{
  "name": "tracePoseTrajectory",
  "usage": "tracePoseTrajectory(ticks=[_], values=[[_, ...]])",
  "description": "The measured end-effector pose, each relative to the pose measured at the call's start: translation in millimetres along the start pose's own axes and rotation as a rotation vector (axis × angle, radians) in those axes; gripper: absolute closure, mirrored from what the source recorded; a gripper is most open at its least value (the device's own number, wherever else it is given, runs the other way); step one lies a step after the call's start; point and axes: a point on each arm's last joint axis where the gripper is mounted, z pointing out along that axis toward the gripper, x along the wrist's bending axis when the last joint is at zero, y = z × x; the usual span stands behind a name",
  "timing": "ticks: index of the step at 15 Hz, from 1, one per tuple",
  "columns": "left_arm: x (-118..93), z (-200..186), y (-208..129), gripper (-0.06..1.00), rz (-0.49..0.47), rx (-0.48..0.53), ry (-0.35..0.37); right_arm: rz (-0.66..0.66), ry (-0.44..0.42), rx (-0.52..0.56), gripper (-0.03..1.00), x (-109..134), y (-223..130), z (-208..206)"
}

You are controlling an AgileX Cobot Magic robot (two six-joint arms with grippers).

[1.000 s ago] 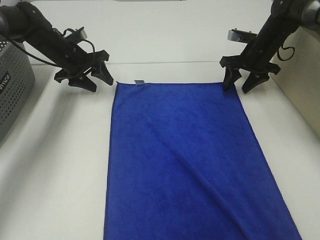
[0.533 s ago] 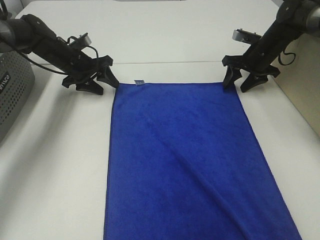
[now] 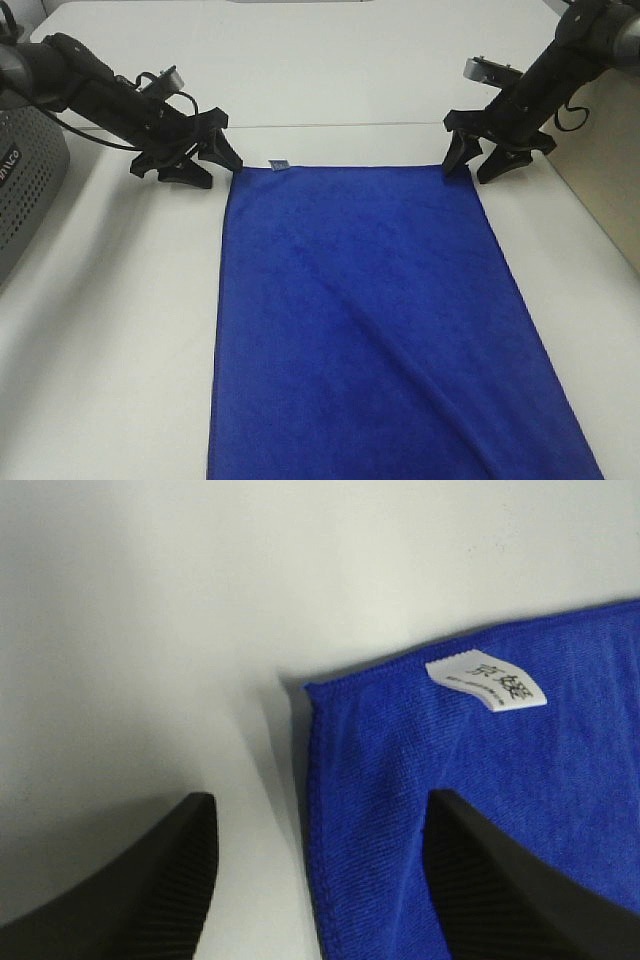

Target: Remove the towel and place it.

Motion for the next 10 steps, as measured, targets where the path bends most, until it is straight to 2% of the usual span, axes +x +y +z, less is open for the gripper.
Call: tracePoseTrajectory(ticks=[3,6,10], values=[[-1,3,-1,0.37,-0.001,0.003,-0.005,-0.005,0.024,-0.006,0.36,2,0,1],[-17,19,-5,0.37,0.025,-0.001,-0.030,-0.001,0.061,-0.009,0.36,2,0,8],[-25,30,-7,0.41,0.034,-0.025,-0.037,-0.023,0.101,-0.038,0.39,10,4,17]])
